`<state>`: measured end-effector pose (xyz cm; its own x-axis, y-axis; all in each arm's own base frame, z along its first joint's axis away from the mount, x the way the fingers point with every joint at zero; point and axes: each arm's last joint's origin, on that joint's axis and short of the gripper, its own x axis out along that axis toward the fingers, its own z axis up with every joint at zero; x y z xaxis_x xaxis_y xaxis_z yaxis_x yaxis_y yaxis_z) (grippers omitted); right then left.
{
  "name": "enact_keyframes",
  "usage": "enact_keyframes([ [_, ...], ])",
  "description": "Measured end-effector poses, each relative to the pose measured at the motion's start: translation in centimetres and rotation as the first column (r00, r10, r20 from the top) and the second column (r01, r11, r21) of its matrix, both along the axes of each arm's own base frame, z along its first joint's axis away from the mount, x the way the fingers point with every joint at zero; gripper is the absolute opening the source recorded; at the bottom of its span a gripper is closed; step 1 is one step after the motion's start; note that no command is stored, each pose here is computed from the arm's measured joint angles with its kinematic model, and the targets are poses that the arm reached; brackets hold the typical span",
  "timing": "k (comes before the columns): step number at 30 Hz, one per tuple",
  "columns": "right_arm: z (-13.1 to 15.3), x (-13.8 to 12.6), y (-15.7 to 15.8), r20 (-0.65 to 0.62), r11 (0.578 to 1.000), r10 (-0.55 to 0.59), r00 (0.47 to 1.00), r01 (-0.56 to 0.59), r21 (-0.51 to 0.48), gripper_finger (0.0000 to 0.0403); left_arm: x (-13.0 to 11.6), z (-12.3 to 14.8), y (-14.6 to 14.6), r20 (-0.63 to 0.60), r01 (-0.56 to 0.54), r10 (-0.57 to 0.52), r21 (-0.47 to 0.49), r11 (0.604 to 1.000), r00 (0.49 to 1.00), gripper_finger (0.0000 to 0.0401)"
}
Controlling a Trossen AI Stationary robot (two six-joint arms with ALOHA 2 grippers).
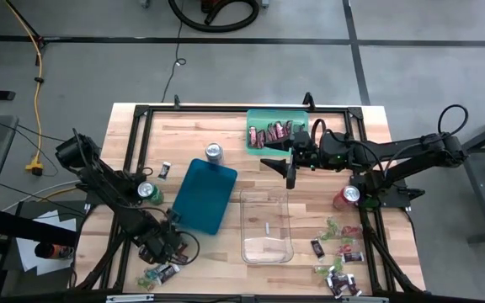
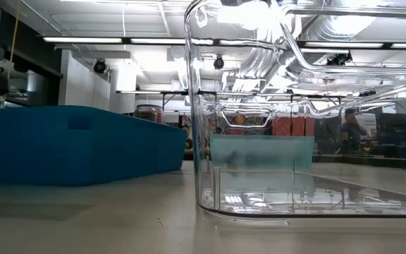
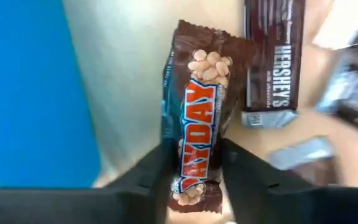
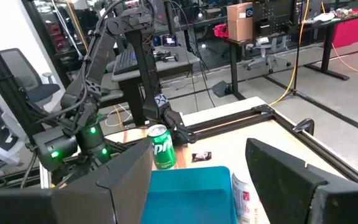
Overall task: Sort candy
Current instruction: Put the chocolate peanut bar into the green bin
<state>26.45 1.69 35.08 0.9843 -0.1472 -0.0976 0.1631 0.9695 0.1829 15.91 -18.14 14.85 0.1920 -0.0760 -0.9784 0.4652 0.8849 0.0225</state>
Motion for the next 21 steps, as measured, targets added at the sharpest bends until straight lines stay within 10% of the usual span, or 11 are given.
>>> enact_keyframes([
  [3, 0.0, 0.0, 0.0, 0.000, 1.000, 0.000, 1.000, 0.000, -0.001, 0.0252, 0.3, 1.7, -0.7, -0.041, -0.035, 0.031, -0.081, 0.996, 0.999, 0.0019],
  [12, 0.0, 0.0, 0.0, -0.004, 0.999, 0.003, 1.000, -0.003, -0.032, 0.0252, 0.7, 13.5, 2.8, 0.184, -0.129, 0.186, -0.285, 0.950, 0.965, 0.0004],
  [21, 0.8, -0.1, 0.0, 0.063, 1.000, 0.017, 0.998, -0.016, -0.027, 0.0252, 3.6, 21.6, 12.2, 0.740, -0.373, 0.500, -0.353, 0.858, 0.451, 0.0001],
])
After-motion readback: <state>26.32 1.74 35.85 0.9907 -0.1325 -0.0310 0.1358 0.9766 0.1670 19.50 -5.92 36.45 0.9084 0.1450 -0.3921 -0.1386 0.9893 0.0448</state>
